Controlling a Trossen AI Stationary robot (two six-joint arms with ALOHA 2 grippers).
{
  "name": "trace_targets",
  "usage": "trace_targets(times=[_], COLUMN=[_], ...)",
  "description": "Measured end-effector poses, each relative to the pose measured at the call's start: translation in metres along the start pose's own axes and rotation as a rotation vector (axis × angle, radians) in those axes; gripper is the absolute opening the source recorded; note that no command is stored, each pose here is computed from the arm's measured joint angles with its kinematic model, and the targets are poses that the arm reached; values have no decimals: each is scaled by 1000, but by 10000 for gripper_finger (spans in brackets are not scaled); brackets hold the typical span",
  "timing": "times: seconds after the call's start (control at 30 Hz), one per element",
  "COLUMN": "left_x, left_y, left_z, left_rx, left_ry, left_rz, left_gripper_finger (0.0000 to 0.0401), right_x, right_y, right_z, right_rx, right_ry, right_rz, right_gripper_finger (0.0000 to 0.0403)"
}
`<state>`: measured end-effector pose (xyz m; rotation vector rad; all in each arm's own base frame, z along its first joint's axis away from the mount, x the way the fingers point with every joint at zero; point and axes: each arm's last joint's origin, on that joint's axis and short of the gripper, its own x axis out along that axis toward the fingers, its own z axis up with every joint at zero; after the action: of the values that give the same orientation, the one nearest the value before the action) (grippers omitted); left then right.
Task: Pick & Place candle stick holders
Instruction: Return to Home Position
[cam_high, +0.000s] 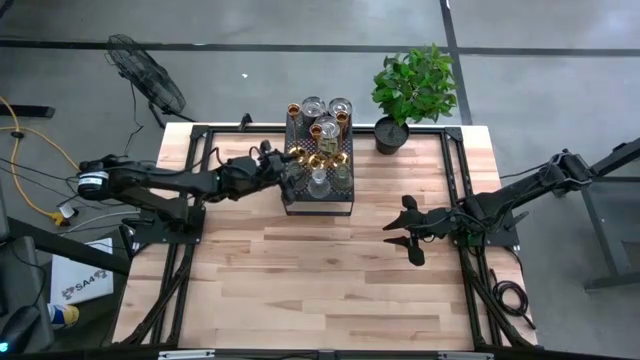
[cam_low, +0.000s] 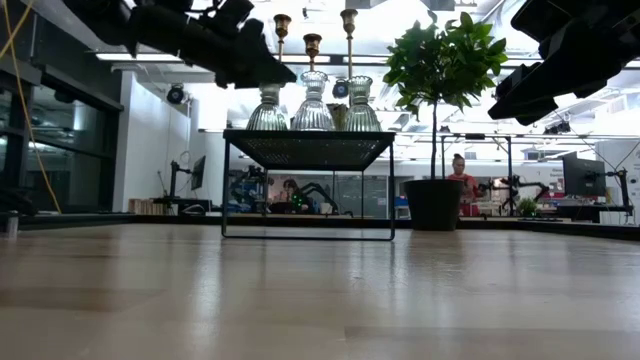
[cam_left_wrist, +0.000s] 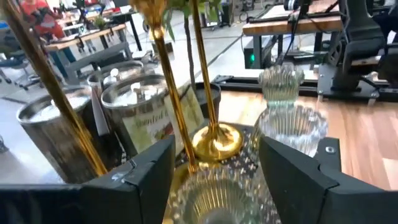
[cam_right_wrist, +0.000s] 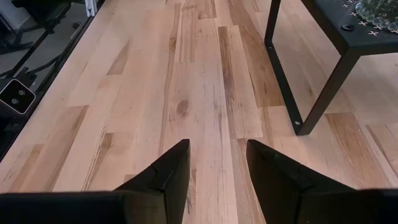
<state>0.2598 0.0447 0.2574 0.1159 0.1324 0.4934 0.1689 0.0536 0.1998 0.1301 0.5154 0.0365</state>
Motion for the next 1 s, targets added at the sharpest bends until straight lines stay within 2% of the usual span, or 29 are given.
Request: trace_targets(times=[0.3, 0.47, 0.6, 0.77, 0.87, 1.0], left_x=[-24, -53, -77, -102, -115, -130], left_y=[6, 12, 18, 25, 30, 35], left_z=[26, 39, 47, 49, 47, 26], left_rx=[4, 10, 12, 17, 6, -5], left_ry=[-75, -90, -121, -124, -156, -210], left_rz=[-19, -137, -310, -439, -439, -426], left_gripper_finger=[228, 228, 228, 228, 228, 214], right_x=[0, 0, 0, 0, 0, 0], right_y=[0, 0, 0, 0, 0, 0], right_z=[0, 0, 0, 0, 0, 0], right_rx=[0, 0, 0, 0, 0, 0], right_ry=[0, 0, 0, 0, 0, 0], right_rz=[0, 0, 0, 0, 0, 0], right_gripper_finger=[150, 150, 150, 150, 150, 150])
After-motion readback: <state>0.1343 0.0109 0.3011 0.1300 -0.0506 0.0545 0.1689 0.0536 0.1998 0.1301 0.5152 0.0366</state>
